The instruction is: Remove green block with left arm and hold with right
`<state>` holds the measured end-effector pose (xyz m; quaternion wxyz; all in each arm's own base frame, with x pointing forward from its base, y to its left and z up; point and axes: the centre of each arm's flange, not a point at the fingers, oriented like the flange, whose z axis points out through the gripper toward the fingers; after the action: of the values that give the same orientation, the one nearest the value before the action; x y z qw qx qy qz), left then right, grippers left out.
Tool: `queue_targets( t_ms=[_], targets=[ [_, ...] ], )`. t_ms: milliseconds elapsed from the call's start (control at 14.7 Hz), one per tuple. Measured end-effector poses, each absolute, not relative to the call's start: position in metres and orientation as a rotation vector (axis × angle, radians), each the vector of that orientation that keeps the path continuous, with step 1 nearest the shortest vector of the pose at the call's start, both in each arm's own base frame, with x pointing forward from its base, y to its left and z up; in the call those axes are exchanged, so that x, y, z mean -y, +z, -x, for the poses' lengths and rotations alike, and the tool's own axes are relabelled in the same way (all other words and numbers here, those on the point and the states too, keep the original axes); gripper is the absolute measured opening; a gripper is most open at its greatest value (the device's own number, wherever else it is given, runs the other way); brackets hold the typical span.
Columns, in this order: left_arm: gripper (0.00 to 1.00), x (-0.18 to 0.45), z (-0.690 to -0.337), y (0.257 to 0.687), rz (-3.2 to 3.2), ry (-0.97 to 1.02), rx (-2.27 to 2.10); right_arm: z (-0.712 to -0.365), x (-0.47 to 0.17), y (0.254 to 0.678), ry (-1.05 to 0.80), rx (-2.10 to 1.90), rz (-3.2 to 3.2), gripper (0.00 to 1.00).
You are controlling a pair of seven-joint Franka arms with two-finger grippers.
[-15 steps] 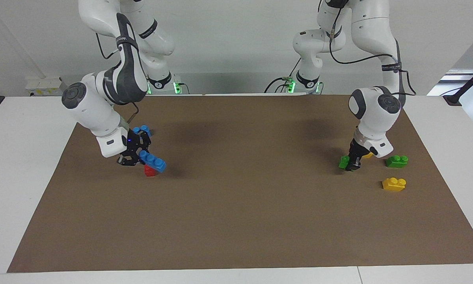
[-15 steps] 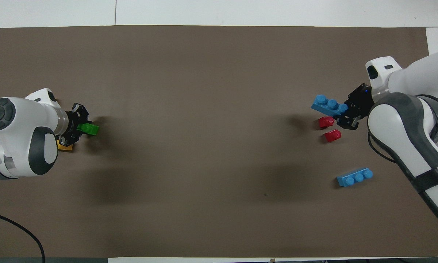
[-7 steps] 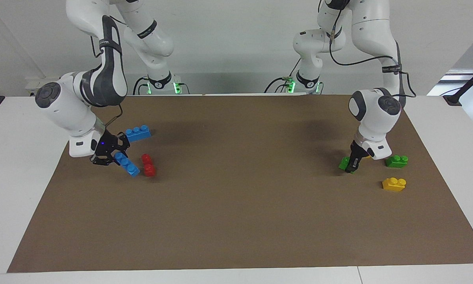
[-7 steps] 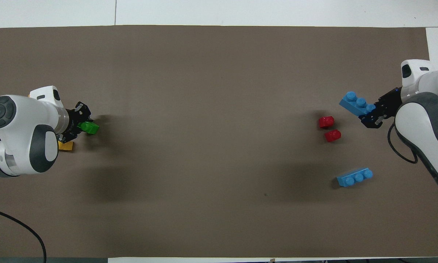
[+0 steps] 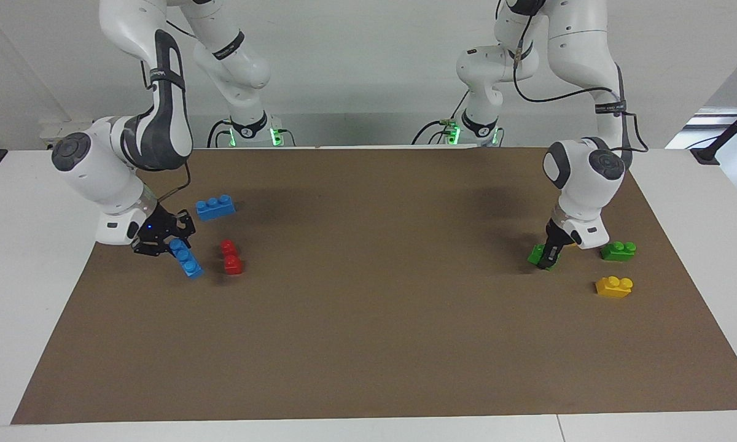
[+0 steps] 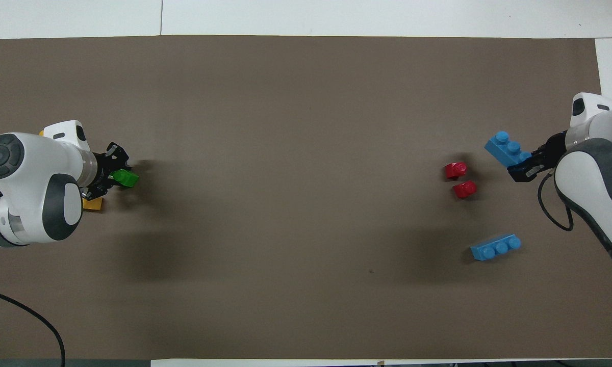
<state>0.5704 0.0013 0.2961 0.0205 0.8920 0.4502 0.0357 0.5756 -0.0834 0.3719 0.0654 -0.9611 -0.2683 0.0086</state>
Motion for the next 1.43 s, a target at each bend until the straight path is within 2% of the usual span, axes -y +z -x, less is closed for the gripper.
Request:
queue_targets(
  t_ms=[204,272,340,748,1427],
  targets=[
    [0.82,-0.002,-0.571,0.293,-2.769,0.102,-1.397,-0.569,0.081,0.364,0.061,0.718,2.947,0.35],
    [0.98,-0.002,-0.571,0.292,-2.769,0.099,-1.399,-0.566,0.081,0.359,0.068,0.702,2.955,0.35],
    [1.00,-0.002,-0.571,0.293,-2.770,0.097,-1.400,-0.563,0.080,0.354,0.072,0.686,2.959,0.35],
    [1.00,-0.008,-0.571,0.312,-2.773,0.073,-1.417,-0.544,0.073,0.336,0.114,0.570,2.990,0.35],
    [1.00,-0.004,-0.563,0.360,-2.790,0.042,-1.411,-0.539,0.071,0.314,0.104,0.559,2.988,0.35]
  ],
)
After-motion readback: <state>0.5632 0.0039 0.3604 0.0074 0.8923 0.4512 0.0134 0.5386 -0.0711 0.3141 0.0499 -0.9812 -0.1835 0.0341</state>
